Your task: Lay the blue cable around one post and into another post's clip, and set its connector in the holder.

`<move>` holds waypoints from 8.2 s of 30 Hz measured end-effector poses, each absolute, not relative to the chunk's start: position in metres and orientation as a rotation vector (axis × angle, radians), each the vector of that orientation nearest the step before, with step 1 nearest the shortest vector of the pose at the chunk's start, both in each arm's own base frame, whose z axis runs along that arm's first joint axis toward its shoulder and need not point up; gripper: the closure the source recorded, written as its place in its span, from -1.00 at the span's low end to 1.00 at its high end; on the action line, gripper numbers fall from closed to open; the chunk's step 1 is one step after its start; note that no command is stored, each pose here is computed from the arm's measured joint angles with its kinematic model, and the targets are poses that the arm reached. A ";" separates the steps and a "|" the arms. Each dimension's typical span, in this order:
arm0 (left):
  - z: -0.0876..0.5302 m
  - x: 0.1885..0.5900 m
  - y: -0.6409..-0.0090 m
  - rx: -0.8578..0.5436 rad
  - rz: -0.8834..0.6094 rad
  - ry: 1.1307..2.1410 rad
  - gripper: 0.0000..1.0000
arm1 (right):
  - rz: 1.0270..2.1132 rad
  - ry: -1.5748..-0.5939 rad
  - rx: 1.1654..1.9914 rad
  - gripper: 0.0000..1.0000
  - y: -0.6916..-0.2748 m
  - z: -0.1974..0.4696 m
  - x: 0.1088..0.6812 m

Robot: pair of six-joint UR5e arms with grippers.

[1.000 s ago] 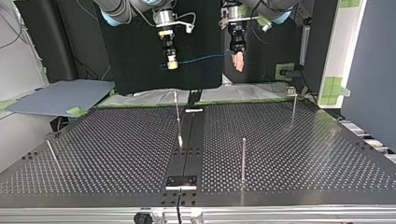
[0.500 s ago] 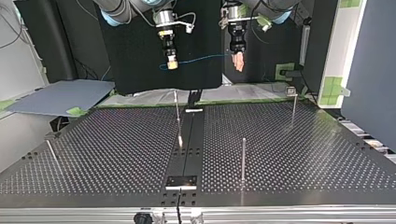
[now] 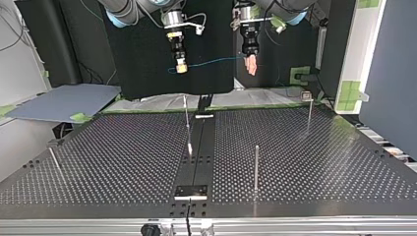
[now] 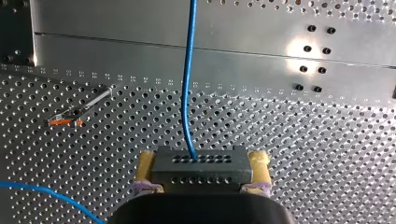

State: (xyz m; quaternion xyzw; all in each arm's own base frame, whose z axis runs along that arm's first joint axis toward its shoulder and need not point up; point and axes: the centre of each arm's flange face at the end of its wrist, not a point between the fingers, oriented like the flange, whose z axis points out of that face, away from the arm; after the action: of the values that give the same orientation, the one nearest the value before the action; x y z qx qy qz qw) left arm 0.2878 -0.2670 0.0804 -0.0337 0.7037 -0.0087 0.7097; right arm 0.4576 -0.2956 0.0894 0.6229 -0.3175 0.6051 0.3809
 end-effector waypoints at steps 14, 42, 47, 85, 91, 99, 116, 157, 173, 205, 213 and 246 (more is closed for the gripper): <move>0.080 0.288 -0.267 -0.075 -0.019 1.562 -1.00 | 1.544 -0.811 1.590 0.62 -0.296 0.089 0.458; 0.080 0.288 -0.267 -0.075 -0.019 1.562 -1.00 | 1.544 -0.811 1.590 0.62 -0.296 0.089 0.458; 0.080 0.288 -0.267 -0.075 -0.019 1.562 -1.00 | 1.544 -0.811 1.590 0.62 -0.296 0.089 0.458; 0.080 0.288 -0.267 -0.075 -0.019 1.562 -1.00 | 1.545 -0.810 1.590 0.62 -0.296 0.089 0.458; 0.080 0.288 -0.267 -0.075 -0.019 1.562 -1.00 | 1.544 -0.810 1.590 0.62 -0.296 0.089 0.458; 0.080 0.288 -0.267 -0.075 -0.019 1.562 -1.00 | 1.545 -0.811 1.590 0.62 -0.296 0.089 0.458; 0.080 0.288 -0.267 -0.075 -0.019 1.562 -1.00 | 1.544 -0.811 1.590 0.62 -0.296 0.089 0.458; 0.080 0.288 -0.267 -0.075 -0.019 1.562 -1.00 | 1.544 -0.811 1.590 0.62 -0.296 0.089 0.458; 0.080 0.288 -0.267 -0.075 -0.019 1.562 -1.00 | 1.544 -0.811 1.590 0.62 -0.296 0.089 0.458; 0.081 0.287 -0.267 -0.074 -0.019 1.563 -1.00 | 1.544 -0.814 1.582 0.62 -0.298 0.091 0.457; 0.081 0.287 -0.267 -0.074 -0.019 1.563 -1.00 | 1.544 -0.814 1.582 0.62 -0.298 0.091 0.457; 0.073 0.295 -0.269 -0.063 -0.037 1.622 -1.00 | 1.453 -0.869 1.631 0.62 -0.310 0.112 0.460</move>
State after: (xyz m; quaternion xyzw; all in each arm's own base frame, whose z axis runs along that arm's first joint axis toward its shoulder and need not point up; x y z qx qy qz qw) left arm 0.2947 -0.2692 0.0735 -0.0280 0.7249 -0.0164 0.6881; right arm 0.4602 -0.3100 0.1117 0.6402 -0.3413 0.5703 0.3852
